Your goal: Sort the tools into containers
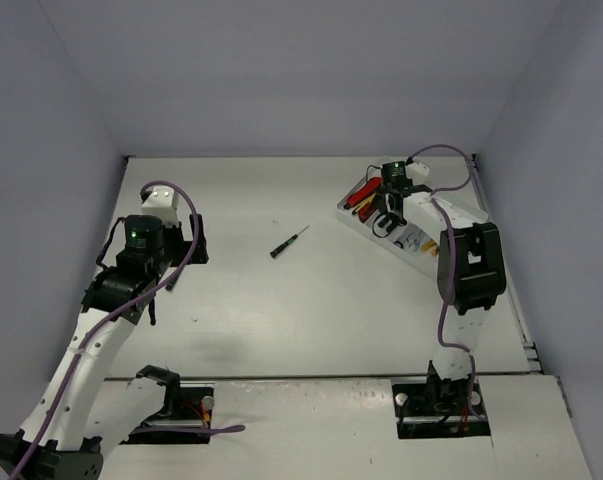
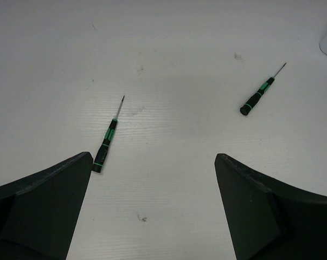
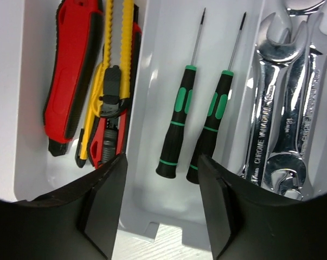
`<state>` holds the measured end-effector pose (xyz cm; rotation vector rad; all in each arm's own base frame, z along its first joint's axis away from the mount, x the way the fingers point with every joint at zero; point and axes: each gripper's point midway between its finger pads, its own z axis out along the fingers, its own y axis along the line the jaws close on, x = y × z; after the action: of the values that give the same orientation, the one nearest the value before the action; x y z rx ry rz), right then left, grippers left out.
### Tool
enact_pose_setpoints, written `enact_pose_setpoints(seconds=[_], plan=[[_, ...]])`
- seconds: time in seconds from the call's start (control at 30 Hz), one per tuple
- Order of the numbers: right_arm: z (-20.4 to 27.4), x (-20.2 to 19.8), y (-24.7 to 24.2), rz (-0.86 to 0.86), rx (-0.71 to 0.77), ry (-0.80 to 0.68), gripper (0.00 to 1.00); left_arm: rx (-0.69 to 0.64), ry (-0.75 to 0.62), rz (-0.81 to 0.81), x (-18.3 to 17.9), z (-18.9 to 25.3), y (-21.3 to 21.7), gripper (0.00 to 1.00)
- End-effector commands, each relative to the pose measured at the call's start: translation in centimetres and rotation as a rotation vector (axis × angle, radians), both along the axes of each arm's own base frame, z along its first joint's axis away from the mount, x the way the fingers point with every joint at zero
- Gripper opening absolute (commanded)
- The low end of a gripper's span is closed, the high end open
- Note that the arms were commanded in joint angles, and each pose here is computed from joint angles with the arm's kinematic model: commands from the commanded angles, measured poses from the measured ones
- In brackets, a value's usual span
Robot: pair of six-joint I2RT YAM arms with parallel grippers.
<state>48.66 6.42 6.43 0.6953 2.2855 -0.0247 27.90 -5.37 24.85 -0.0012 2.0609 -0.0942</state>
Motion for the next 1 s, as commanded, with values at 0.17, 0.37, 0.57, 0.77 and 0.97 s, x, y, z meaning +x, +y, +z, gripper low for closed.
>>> enact_pose_setpoints(seconds=[0.17, 0.37, 0.57, 0.77, 0.97], plan=[[8.2, -0.4, 9.2, 0.208, -0.023, -0.189, 0.51, -0.029, -0.045, 0.004, 0.8, 1.1, -0.2, 0.94], [6.9, -2.9, 16.5, 0.248, 0.008, -0.194, 0.50, -0.031, -0.039, 0.001, 0.9, 1.0, -0.2, 0.94], [4.2, -4.1, 22.8, 0.250, 0.044, -0.190, 0.51, -0.025, -0.043, 0.007, 0.8, 1.0, -0.1, 0.94], [2.1, -4.2, 27.4, 0.307, 0.043, -0.179, 0.50, -0.028, -0.046, 0.004, 0.8, 1.1, -0.1, 0.94], [-0.5, -4.7, 29.4, 0.336, 0.032, -0.149, 0.49, -0.028, -0.041, 0.003, 0.8, 1.0, -0.1, 0.94]])
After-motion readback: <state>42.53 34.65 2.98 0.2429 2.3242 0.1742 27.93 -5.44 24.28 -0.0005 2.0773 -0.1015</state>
